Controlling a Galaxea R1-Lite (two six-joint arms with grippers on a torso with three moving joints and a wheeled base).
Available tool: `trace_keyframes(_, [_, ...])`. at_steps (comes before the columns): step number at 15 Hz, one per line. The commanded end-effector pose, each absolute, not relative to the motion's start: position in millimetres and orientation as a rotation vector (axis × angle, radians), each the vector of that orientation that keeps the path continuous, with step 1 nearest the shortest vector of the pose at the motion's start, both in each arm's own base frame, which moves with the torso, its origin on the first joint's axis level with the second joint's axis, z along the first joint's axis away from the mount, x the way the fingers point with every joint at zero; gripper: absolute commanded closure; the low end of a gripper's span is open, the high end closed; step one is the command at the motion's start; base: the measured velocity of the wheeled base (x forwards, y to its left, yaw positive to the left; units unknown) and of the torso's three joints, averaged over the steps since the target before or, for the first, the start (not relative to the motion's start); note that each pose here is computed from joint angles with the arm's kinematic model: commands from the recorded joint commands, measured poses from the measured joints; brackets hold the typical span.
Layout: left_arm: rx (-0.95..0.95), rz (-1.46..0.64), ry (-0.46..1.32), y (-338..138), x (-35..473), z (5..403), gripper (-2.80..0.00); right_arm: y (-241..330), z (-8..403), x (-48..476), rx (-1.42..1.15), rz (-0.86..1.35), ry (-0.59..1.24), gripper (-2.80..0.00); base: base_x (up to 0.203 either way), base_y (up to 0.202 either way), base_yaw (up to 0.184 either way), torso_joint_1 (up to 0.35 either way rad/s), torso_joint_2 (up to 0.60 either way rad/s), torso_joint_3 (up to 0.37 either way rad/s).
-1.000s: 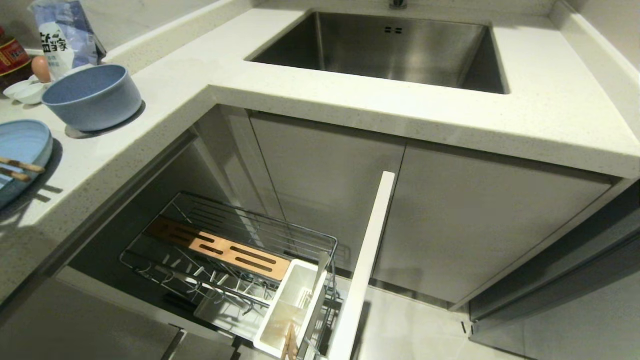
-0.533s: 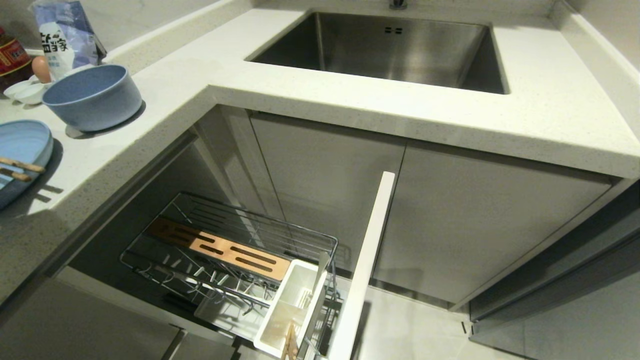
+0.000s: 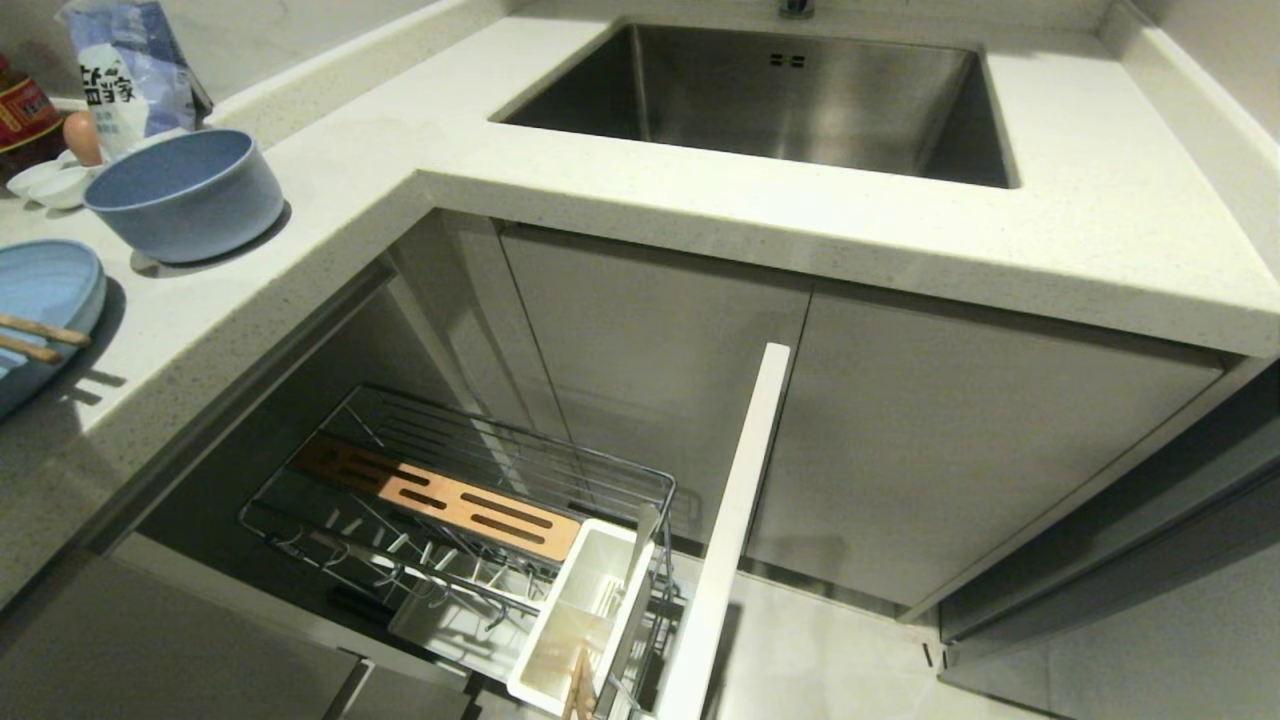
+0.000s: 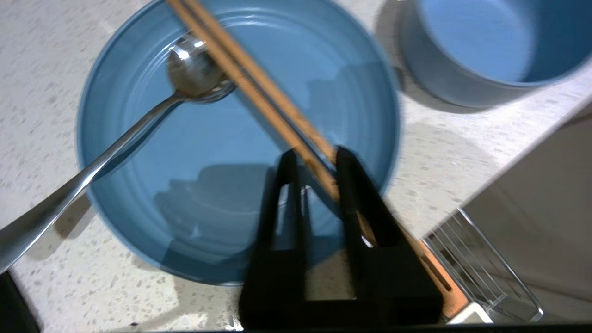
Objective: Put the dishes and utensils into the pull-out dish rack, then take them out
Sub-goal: Pick up the chopsticks and place it in the cupboard
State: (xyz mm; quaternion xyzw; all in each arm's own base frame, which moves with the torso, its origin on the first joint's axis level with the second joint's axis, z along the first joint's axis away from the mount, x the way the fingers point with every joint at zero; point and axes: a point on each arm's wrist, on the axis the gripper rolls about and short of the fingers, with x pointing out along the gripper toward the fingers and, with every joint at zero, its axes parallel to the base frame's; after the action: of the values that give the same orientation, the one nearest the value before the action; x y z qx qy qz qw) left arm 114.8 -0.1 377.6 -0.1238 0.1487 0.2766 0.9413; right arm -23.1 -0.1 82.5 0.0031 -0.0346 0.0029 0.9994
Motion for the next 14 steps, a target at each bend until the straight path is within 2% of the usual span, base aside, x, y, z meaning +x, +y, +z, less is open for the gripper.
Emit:
trace_keyframes(1, [-0.317,0.610,0.306,3,117,372,-2.80,0,76,-21,0.006,0.006,-0.048,0.00,0.000,0.000,0.000,0.000,0.00,0.000])
trace_keyframes(7, [-0.508,0.637,0.255,3,118,371,-2.80,0,76,-21,0.006,0.006,-0.048,0.00,0.000,0.000,0.000,0.000,0.00,0.000])
trace_keyframes(14, [-0.609,0.695,0.273,4,141,360,-2.80,0,76,-21,0.006,0.006,-0.048,0.00,0.000,0.000,0.000,0.000,0.00,0.000])
